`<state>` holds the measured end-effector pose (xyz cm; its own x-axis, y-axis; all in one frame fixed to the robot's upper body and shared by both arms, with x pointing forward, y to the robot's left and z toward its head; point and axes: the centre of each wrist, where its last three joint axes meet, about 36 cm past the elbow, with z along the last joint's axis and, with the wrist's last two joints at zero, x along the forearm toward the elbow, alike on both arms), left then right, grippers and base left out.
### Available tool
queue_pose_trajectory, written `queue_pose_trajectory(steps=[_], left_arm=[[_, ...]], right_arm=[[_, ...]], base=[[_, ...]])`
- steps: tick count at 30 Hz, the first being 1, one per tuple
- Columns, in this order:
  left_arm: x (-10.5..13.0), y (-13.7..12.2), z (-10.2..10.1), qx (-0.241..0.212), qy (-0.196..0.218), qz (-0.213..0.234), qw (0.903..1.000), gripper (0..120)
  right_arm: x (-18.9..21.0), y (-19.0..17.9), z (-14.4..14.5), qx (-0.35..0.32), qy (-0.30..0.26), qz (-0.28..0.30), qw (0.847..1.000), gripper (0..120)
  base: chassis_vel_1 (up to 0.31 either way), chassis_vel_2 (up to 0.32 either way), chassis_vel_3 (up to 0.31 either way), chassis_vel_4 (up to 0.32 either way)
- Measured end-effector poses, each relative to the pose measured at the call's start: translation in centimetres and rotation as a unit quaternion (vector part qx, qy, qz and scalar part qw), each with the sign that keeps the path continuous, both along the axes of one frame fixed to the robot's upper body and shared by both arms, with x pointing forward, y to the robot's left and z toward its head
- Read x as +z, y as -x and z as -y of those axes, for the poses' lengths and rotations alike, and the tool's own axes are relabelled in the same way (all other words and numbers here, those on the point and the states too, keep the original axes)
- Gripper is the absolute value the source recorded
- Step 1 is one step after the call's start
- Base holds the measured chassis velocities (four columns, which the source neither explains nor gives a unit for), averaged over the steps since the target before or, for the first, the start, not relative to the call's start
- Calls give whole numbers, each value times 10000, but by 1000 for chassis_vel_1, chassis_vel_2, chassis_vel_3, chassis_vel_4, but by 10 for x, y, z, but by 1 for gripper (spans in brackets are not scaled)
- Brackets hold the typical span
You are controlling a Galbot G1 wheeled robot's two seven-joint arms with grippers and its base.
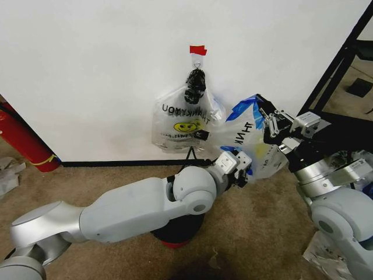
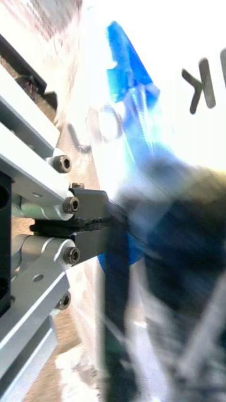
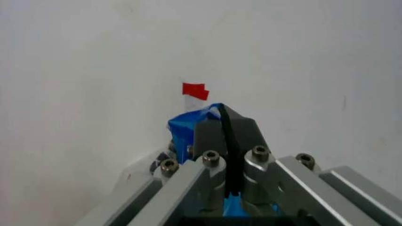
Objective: Pick up the garbage bag from the wall and place it over the trash bin.
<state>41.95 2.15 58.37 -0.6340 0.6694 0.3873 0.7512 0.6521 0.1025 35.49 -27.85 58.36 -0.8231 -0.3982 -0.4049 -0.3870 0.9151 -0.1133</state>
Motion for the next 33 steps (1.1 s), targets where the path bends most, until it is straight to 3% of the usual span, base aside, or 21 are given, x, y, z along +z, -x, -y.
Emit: queue_pose_trajectory(steps=[4,6,7,12,14,19,33], left_arm=[[7,-2,-23,408,306,112,9986,0],[9,-1,-45,674,469,161,9965,0],[9,-1,-45,674,469,161,9965,0],[12,16,-93,1120,772,238,9904,0],[13,18,-97,1154,823,256,9896,0],[31,29,-134,1622,1289,611,9764,0],[43,70,-178,1941,1548,956,9640,0]], right_arm=[[-5,0,4,-187,-275,-45,9994,0],[-7,2,6,-302,-550,-95,9980,0],[-7,2,6,-302,-550,-95,9980,0],[-15,4,10,-471,-1053,-291,9929,0],[-17,5,9,-483,-1091,-307,9924,0],[-44,7,-4,-578,-1254,-428,9895,0],[-73,18,-44,-341,-1231,-594,9900,0]], base=[[0,0,0,0],[0,0,0,0],[0,0,0,0],[0,0,0,0],[0,0,0,0],[0,0,0,0],[0,0,0,0]])
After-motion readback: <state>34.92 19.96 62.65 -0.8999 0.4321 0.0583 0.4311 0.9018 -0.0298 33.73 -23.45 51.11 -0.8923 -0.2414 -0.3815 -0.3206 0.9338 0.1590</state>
